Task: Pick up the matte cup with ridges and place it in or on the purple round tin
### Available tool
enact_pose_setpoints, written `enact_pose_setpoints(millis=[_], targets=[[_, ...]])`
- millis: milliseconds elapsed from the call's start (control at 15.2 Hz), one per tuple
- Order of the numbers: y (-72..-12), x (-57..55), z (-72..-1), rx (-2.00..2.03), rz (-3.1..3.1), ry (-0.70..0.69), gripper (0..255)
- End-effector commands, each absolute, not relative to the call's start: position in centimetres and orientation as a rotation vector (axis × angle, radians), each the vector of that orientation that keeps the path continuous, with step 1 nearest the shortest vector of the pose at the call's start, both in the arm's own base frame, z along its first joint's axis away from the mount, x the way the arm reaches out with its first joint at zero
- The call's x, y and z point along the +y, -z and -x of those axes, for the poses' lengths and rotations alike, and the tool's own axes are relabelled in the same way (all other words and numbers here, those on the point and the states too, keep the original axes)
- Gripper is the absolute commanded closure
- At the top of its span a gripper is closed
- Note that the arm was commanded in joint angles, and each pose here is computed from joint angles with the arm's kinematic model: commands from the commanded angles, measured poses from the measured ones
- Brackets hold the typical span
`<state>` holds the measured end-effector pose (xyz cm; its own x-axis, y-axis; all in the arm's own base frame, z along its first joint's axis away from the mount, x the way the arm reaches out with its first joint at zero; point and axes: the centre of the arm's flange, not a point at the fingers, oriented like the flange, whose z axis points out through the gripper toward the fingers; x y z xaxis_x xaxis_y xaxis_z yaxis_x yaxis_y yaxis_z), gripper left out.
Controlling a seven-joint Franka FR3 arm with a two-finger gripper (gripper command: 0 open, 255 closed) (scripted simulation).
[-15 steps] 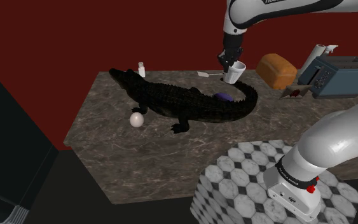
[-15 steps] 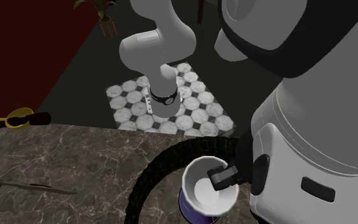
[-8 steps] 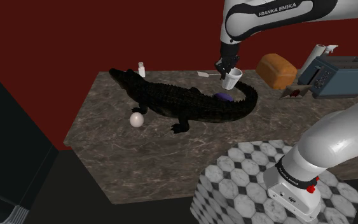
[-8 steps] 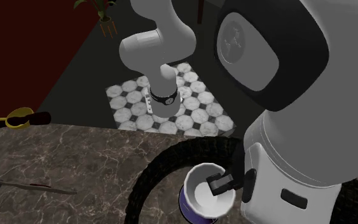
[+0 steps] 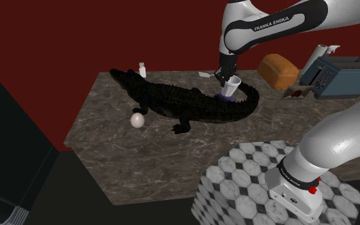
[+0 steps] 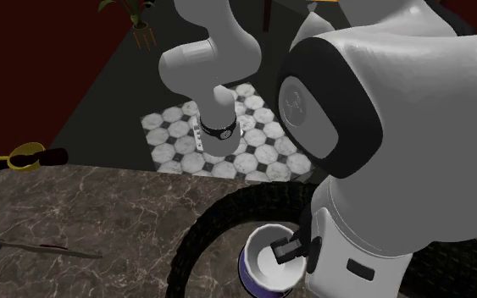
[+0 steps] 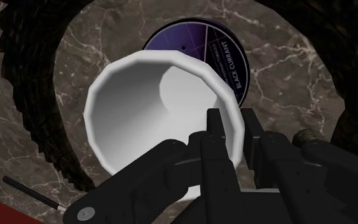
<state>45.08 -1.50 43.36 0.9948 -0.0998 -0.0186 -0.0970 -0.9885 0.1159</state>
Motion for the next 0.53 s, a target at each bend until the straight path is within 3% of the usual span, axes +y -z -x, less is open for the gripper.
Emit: enact_pose_setpoints(millis=[0, 462], targets=[[-42.3, -1.5, -45.2, -0.15, -3.023, 0.036, 255], [-41.2, -1.5, -45.2, -0.15, -3.023, 0.036, 255]])
